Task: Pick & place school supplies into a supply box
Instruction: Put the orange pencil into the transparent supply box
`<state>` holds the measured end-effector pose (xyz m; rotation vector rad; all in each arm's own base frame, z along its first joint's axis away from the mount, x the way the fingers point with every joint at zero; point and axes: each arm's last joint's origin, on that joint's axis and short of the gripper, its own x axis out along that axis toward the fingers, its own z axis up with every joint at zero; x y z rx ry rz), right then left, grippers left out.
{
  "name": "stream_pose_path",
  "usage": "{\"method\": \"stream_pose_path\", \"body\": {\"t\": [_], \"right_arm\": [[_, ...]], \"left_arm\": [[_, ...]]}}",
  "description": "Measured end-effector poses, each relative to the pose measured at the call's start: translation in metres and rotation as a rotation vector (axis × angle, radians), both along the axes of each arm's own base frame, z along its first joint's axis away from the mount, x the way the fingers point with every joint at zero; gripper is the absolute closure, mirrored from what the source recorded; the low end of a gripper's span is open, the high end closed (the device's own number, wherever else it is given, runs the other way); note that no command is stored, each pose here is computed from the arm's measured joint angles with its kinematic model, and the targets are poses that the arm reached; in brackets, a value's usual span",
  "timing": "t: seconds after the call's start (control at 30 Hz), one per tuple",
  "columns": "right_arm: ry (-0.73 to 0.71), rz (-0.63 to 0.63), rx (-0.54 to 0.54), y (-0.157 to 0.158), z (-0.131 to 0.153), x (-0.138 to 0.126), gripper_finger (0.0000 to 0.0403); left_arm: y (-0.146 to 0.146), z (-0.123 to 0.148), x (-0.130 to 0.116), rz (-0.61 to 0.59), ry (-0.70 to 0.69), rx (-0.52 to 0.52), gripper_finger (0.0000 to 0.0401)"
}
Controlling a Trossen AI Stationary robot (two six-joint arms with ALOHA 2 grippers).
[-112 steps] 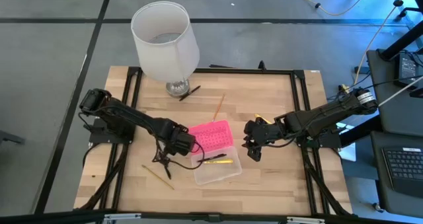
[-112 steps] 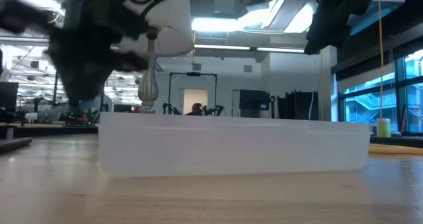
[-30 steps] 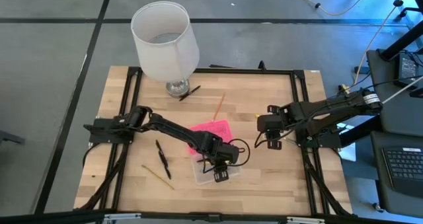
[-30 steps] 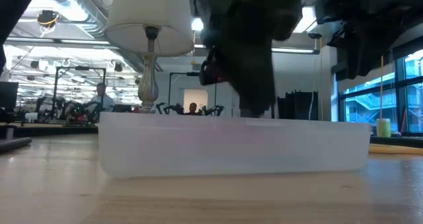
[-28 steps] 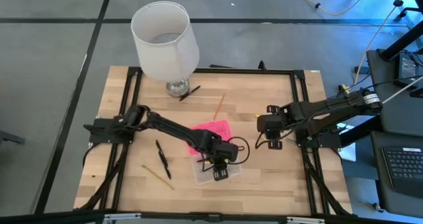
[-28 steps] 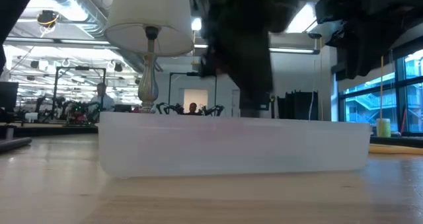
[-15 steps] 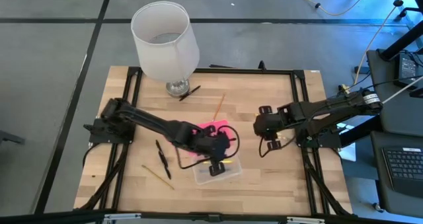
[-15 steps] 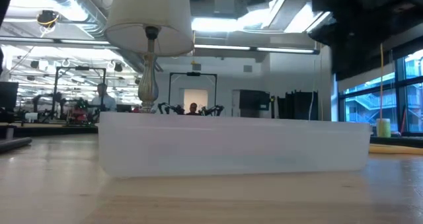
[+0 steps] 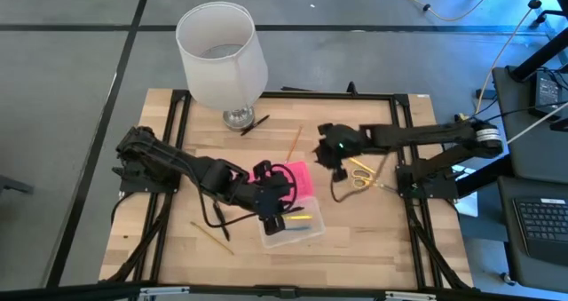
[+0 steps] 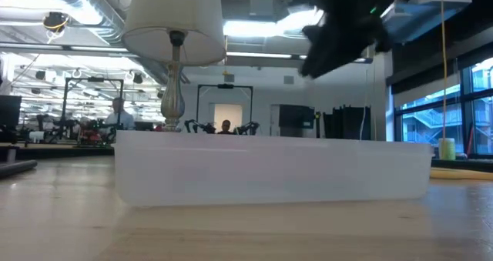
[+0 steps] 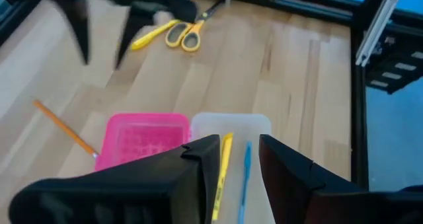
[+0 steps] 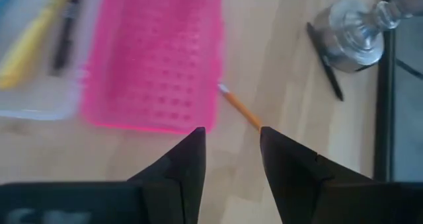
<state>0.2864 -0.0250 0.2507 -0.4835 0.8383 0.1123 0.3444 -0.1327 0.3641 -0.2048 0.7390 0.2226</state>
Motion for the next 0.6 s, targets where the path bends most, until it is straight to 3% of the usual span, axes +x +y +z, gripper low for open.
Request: {"method": "stream_pose_path", "body": {"t": [0.17, 0.47, 0.6], "right_arm": [[0.081, -0.027, 0.079, -0.031, -0.015, 0.031, 0.0253], [0.198, -0.325, 0.263, -0.087, -0.028, 0.095, 0.0253], [0.294, -0.148, 0.158, -0.095, -0.044, 0.1, 0.0253]], "left_arm": [[0.002, -0.002, -0.002, -0.002, 0.033, 0.008, 0.0305], [0.005, -0.005, -0.005, 0.017, 0.081, 0.014, 0.0302], [0.005, -0.006, -0.007, 0.007, 0.105, -0.001, 0.0305]]}}
